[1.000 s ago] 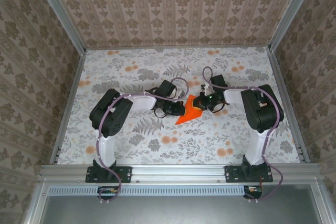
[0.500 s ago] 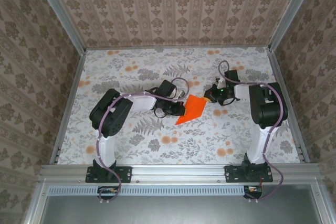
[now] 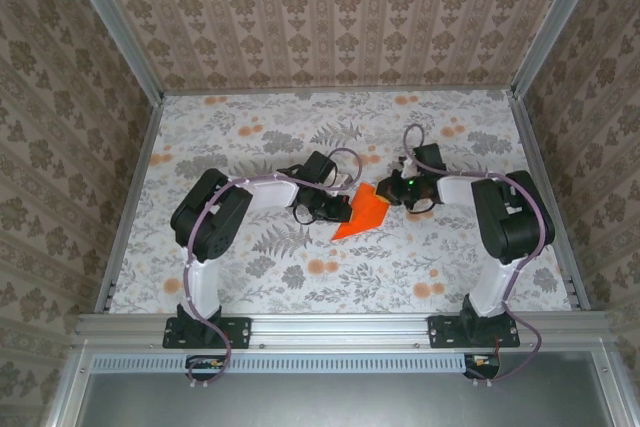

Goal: Fold a paper plane with a square sheet of paper (pick it up from the middle)
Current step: Fourth fold the wing at the center of the table.

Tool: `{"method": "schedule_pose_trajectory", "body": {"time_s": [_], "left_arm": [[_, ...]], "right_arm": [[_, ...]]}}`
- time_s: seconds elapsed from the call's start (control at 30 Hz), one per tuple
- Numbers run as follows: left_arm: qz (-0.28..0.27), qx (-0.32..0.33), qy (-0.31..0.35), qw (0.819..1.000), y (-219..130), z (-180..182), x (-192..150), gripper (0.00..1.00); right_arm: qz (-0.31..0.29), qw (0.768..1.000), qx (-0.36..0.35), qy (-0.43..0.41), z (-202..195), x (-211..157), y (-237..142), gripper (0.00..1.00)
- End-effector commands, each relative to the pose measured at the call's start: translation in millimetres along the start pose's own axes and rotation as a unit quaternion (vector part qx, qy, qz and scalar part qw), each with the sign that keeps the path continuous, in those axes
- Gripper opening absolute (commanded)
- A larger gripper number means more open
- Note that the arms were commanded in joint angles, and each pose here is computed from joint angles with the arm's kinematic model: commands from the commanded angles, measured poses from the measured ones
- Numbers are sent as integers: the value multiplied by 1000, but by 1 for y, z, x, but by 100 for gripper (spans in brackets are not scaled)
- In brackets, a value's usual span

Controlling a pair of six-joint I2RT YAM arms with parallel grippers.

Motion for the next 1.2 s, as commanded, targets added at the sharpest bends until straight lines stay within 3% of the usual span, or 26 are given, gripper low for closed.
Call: {"method": "schedule_pose_trajectory", "body": {"time_s": [0.0,0.3,0.53,0.73,1.0,1.17], "left_arm": [[83,35,-18,996,10,23,-41,0],[50,20,7,999,-1,8,-18,0],[-49,15,-65,997,-27,-29,19,15],[-120,45,-176,976,-30,-36,17,18],[-137,21,-223,965,-18,-44,9,17],[-137,49,-258,955,-8,-33,-5,17]], "right_arm": [[29,999,10,17,1,-15,16,6],[39,996,-61,42,-30,-22,29,4],[23,989,-128,66,-57,-26,26,4],[18,986,-146,83,-67,-28,26,4],[23,981,-167,97,-79,-32,27,4],[28,980,-168,101,-82,-33,30,4]]}}
Point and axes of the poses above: each hand's point on the last joint's axis, 136 mm out from that joint toward the fingers, its own y axis out along the fingers, its own z axis along the line the jaws close on, x = y × z, the point moved 4 cm from there along -y, back along the fingers, and after that the axes turned 9 degrees about y, right-handed, at the moved point
